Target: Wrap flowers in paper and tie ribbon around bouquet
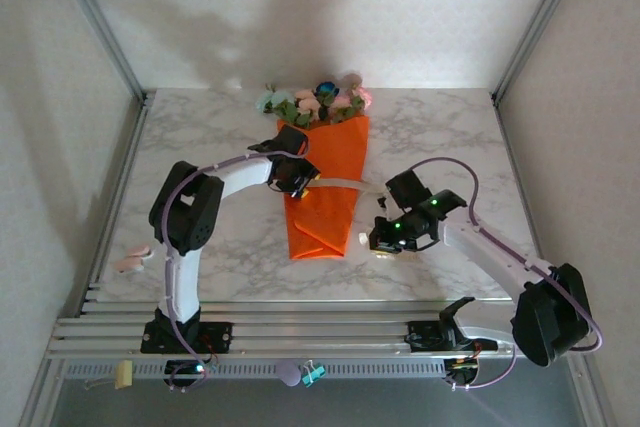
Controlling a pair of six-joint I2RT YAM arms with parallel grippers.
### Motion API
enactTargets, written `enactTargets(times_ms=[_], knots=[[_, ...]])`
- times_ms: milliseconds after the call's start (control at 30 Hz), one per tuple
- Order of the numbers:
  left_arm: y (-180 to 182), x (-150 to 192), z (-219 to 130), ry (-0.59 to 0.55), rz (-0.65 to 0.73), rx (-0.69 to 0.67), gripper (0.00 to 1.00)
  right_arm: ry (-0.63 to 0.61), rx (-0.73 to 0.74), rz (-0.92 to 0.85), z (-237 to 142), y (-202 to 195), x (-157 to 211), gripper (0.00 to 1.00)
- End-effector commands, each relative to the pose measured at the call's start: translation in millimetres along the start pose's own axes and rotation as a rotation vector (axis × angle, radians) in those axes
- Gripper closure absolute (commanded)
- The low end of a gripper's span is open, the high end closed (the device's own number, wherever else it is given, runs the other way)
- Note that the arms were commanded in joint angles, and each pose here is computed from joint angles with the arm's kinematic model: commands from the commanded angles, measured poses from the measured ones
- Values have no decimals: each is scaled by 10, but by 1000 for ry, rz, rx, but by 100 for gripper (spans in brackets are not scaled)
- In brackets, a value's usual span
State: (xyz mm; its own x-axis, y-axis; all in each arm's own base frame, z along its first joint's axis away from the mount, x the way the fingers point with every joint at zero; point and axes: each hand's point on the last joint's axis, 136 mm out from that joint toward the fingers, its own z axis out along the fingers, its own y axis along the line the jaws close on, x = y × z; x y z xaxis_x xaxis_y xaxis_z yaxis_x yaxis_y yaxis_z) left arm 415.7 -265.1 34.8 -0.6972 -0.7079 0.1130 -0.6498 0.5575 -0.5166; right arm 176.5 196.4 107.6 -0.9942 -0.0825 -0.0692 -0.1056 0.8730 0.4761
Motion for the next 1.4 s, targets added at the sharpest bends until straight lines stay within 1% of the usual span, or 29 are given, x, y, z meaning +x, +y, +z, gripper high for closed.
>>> enactTargets(times_ms=[0, 33, 100, 167, 233, 367, 467, 600, 667, 800, 900, 1000, 1067, 1133, 1200, 1267, 1300, 1367], knots=[[-115, -43, 8, -25, -10, 49, 64, 32, -77, -96, -19, 297, 4, 100], [-151, -44, -10, -26, -7, 62, 68, 40, -101, -127, -14, 395, -1, 100], [-179, -30, -26, -23, -1, 74, 72, 55, -160, -182, -24, 609, -46, 100], [-207, -10, -34, -10, 1, 96, 77, 59, -226, -234, -77, 846, -159, 100], [-203, 17, -37, 4, 0, 105, 79, 53, -279, -282, -135, 1065, -305, 100], [-181, 54, -79, 12, -2, 126, 81, 16, -370, -309, -191, 1453, -773, 100], [-137, 67, -102, 18, -3, 130, 79, 1, -437, -276, -116, 1637, -1165, 100], [-105, 94, -127, 46, -8, 172, 75, -27, -485, -196, 40, 1659, -1647, 100], [-98, 66, -200, 39, -20, 190, 72, -56, -503, -149, 77, 1617, -1876, 100], [-99, -99, -593, -75, -37, 198, 57, -120, -552, -55, 64, 1504, -2282, 100], [-76, -189, -905, -166, -45, 192, 52, -136, -560, -5, 98, 1444, -2464, 100], [49, -213, -1034, -195, -81, 167, 51, -149, -544, 44, 190, 1386, -2594, 100], [101, -223, -1024, -184, -108, 175, 51, -180, -551, 92, 223, 1331, -2710, 100], [69, -236, -992, -166, -111, 203, 52, -224, -565, 150, 223, 1266, -2844, 100], [-40, -220, -958, -142, -90, 236, 54, -248, -573, 209, 248, 1195, -2946, 100], [-120, -203, -928, -122, -76, 238, 54, -255, -571, 247, 292, 1146, -3020, 100], [-115, -201, -914, -119, -64, 215, 54, -253, -555, 262, 328, 1117, -3035, 100], [-94, -233, -943, -147, -14, 165, 52, -245, -499, 293, 398, 1026, -3059, 100]])
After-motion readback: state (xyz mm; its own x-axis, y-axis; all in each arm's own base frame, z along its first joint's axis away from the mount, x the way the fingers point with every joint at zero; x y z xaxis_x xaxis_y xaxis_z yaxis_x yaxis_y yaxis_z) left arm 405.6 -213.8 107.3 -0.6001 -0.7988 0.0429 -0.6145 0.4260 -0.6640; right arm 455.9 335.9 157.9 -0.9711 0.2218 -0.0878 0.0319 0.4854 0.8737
